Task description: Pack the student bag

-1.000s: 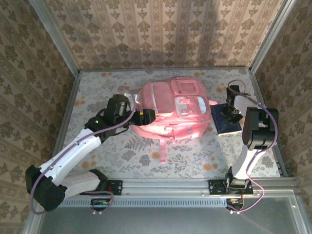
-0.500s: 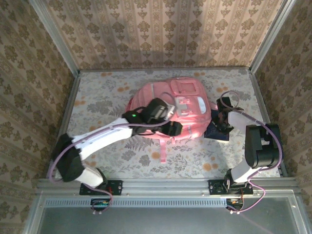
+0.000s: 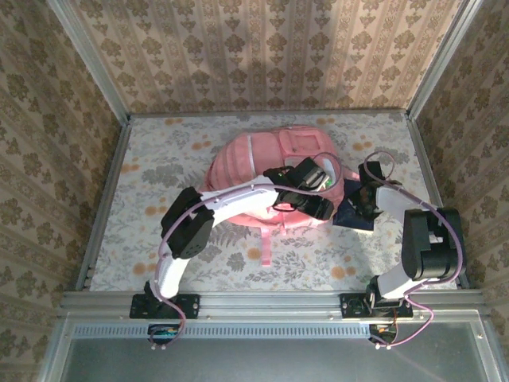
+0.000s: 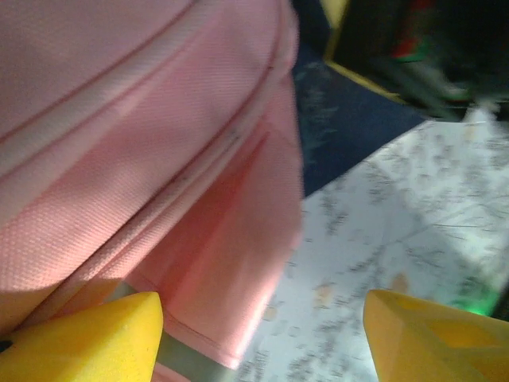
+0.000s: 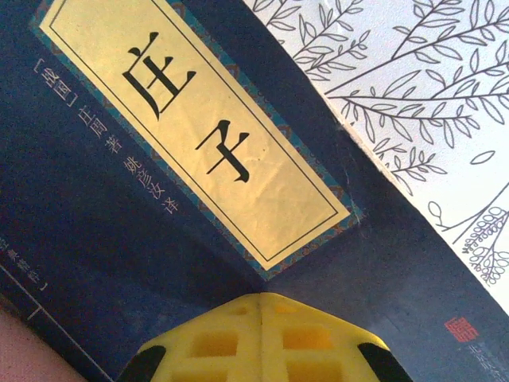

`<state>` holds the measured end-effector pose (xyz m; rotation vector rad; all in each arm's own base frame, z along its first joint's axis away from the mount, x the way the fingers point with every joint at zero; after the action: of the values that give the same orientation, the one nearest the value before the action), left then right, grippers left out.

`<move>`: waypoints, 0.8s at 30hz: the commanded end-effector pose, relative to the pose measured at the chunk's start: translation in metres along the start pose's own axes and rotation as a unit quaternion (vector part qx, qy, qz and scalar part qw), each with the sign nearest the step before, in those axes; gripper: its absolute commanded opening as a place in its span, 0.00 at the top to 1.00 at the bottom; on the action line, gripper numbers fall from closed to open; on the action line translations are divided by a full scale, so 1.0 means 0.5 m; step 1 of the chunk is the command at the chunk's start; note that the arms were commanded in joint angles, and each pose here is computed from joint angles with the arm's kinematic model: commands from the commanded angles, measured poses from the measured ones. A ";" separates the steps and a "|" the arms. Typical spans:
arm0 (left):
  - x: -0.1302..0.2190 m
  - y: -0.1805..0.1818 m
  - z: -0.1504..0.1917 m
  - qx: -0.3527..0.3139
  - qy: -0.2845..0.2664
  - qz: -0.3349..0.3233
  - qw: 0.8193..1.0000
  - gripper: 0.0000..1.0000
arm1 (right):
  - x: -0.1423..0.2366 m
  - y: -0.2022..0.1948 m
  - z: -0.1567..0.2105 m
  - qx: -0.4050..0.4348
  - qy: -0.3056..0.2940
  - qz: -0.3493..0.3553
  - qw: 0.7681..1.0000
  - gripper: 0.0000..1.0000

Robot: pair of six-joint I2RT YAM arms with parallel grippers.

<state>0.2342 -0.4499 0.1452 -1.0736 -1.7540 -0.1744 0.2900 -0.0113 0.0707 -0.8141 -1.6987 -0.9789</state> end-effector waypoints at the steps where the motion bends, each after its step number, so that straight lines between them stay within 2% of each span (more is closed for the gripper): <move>1: -0.004 0.113 0.001 0.003 0.024 -0.106 0.994 0.31 | -0.006 -0.048 0.027 0.015 0.028 0.039 0.999 1.00; 7: 0.026 0.212 -0.038 0.054 -0.015 -0.144 0.988 0.29 | -0.010 -0.054 0.053 0.026 0.044 0.033 0.998 1.00; 12: 0.058 0.291 -0.061 0.108 -0.044 -0.140 0.983 0.29 | 0.015 -0.046 0.095 0.065 0.037 0.029 0.997 1.00; 17: 0.130 0.276 -0.072 0.104 -0.085 -0.125 0.983 0.26 | 0.038 -0.023 0.174 0.104 0.065 -0.006 0.992 1.00; 22: 0.196 0.239 -0.052 0.108 -0.118 -0.105 0.981 0.24 | 0.058 0.007 0.267 0.163 0.104 -0.042 0.980 1.00; 24: 0.211 0.220 -0.037 0.108 -0.122 -0.095 0.982 0.24 | 0.093 0.030 0.268 0.202 0.104 -0.069 0.971 0.98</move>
<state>0.3304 -0.3332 0.1725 -0.7431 -1.9967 -0.0337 0.2362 0.1078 0.0726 -0.4060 -1.7046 -0.7488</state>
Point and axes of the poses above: each hand's point on the last joint's axis, 136 mm out from that joint toward the fingers, its own x axis back along the fingers, its own y axis along the line the jaws close on, z = x × y, the point moved 5 cm from there along x, back along the fingers, and after that the axes turned 6 degrees about -x, right-handed, at the moved point
